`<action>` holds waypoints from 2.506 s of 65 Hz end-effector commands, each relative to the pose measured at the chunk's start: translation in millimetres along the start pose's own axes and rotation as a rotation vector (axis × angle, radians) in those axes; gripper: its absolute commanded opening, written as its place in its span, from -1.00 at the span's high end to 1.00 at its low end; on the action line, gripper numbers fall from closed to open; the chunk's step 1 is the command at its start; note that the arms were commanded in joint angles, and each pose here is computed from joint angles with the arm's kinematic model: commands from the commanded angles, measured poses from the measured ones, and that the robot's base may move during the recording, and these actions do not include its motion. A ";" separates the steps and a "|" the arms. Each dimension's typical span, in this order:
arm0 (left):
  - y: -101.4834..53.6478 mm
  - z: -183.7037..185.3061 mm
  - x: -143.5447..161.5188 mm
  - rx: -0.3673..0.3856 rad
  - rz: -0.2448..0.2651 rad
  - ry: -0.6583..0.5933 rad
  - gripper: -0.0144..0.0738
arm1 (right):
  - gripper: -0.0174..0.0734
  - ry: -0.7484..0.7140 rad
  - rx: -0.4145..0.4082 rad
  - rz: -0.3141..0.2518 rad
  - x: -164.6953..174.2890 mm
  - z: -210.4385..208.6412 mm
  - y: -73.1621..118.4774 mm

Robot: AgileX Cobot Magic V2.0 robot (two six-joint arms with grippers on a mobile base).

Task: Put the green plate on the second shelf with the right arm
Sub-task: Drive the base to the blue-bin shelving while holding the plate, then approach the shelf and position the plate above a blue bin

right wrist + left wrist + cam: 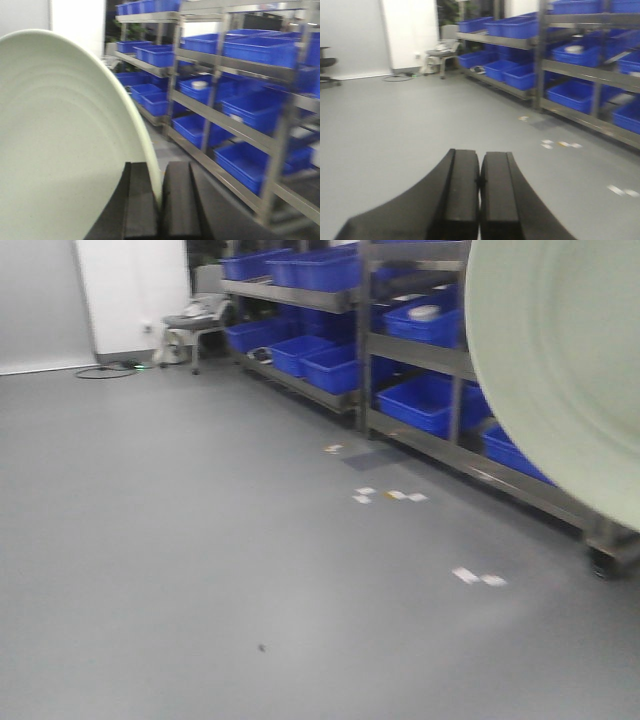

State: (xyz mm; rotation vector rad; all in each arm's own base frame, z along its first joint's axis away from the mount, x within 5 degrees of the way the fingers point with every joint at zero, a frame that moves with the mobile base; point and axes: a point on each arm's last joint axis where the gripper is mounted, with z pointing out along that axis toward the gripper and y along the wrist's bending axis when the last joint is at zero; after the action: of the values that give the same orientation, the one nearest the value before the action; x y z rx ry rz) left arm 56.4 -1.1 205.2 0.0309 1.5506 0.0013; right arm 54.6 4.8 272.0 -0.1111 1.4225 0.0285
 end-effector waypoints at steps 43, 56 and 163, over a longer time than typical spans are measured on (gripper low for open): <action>-0.6 0.3 5.6 0.007 -0.001 -0.058 0.38 | 0.50 -0.127 -0.013 0.011 -20.4 0.3 0.6; -0.6 0.3 5.6 0.007 -0.001 -0.058 0.38 | 0.50 -0.127 -0.013 0.011 -20.4 0.3 0.6; -0.6 0.3 5.6 0.007 -0.001 -0.058 0.38 | 0.50 -0.127 -0.013 0.011 -20.4 0.3 0.6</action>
State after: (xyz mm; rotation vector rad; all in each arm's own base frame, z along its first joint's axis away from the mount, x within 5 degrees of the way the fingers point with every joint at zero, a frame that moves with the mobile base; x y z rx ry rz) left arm 56.4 -1.1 205.2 0.0309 1.5506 0.0013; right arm 54.6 4.8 272.0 -0.1122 1.4224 0.0272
